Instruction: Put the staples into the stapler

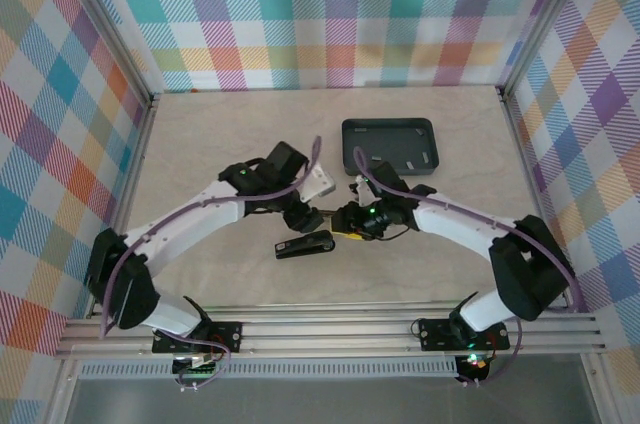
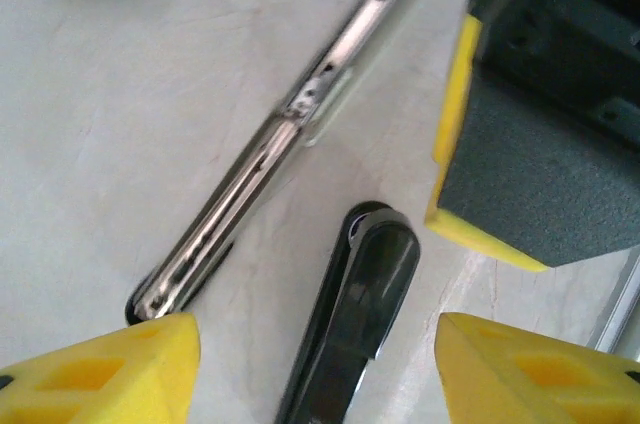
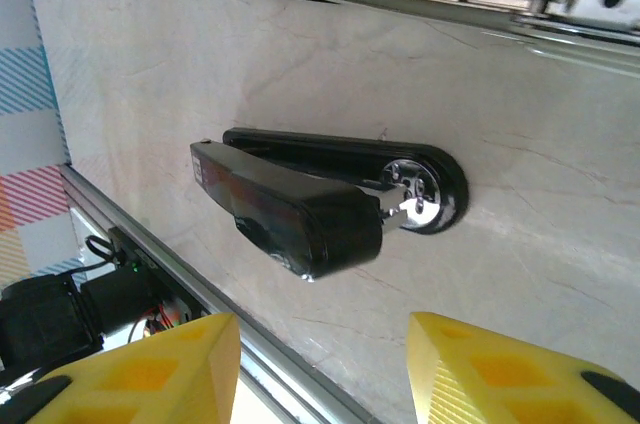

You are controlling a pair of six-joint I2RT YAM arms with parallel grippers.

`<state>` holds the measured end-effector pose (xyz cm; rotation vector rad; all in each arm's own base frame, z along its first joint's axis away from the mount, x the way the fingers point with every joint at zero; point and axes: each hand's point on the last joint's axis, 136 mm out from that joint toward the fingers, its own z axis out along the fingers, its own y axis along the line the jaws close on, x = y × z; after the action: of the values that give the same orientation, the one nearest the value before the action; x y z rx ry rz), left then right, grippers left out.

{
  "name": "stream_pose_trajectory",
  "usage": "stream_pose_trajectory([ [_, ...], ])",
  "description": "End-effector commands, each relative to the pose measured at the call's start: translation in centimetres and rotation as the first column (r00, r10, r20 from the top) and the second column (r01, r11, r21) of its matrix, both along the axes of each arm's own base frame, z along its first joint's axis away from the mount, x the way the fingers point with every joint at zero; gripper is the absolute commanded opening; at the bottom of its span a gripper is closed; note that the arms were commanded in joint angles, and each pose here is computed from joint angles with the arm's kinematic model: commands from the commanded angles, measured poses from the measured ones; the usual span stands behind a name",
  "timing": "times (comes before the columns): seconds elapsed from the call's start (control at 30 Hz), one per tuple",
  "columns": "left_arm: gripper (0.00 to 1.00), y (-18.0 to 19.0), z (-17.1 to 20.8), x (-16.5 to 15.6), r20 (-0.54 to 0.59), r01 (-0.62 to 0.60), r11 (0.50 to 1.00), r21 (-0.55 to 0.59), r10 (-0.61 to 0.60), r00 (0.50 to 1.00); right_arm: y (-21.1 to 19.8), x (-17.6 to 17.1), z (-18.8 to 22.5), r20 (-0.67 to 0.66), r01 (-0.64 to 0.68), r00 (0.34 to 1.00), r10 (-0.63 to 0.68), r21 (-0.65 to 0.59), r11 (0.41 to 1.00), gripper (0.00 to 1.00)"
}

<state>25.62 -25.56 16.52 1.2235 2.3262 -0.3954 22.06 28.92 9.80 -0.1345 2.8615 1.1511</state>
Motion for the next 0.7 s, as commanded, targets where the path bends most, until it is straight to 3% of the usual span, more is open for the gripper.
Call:
stream_pose_trajectory([
  [0.0, 0.64, 2.9, -0.7, -0.2, -0.120, -0.328, 0.944, -0.043, 0.321, 0.939, 0.7, -0.5, -0.6, -0.034, -0.054, 0.998, 0.053, -0.025, 0.998, 0.48],
  [0.13, 0.63, 4.9, -2.1, -0.9, -0.252, -0.560, 0.821, -0.109, 0.522, 0.815, 1.7, -0.4, -1.2, -0.051, -0.080, 0.996, 0.078, -0.031, 0.996, 0.48],
  [0.3, 0.63, 7.7, -5.0, -2.5, -0.311, -0.697, 0.715, -0.050, 0.652, 0.691, 2.2, -0.1, -2.3, -0.068, -0.089, 0.994, 0.084, -0.062, 0.994, 0.46],
  [0.43, 0.63, 8.6, -5.9, -3.1, -0.318, -0.728, 0.684, -0.042, 0.682, 0.659, 2.0, 0.1, -3.7, -0.091, -0.087, 0.993, 0.079, -0.097, 0.991, 0.41],
  [0.67, 0.63, 9.1, -7.5, -3.3, -0.313, -0.732, 0.681, 0.013, 0.698, 0.644, 0.7, -1.5, -7.6, -0.169, -0.075, 0.985, 0.044, -0.181, 0.981, 0.35],
])
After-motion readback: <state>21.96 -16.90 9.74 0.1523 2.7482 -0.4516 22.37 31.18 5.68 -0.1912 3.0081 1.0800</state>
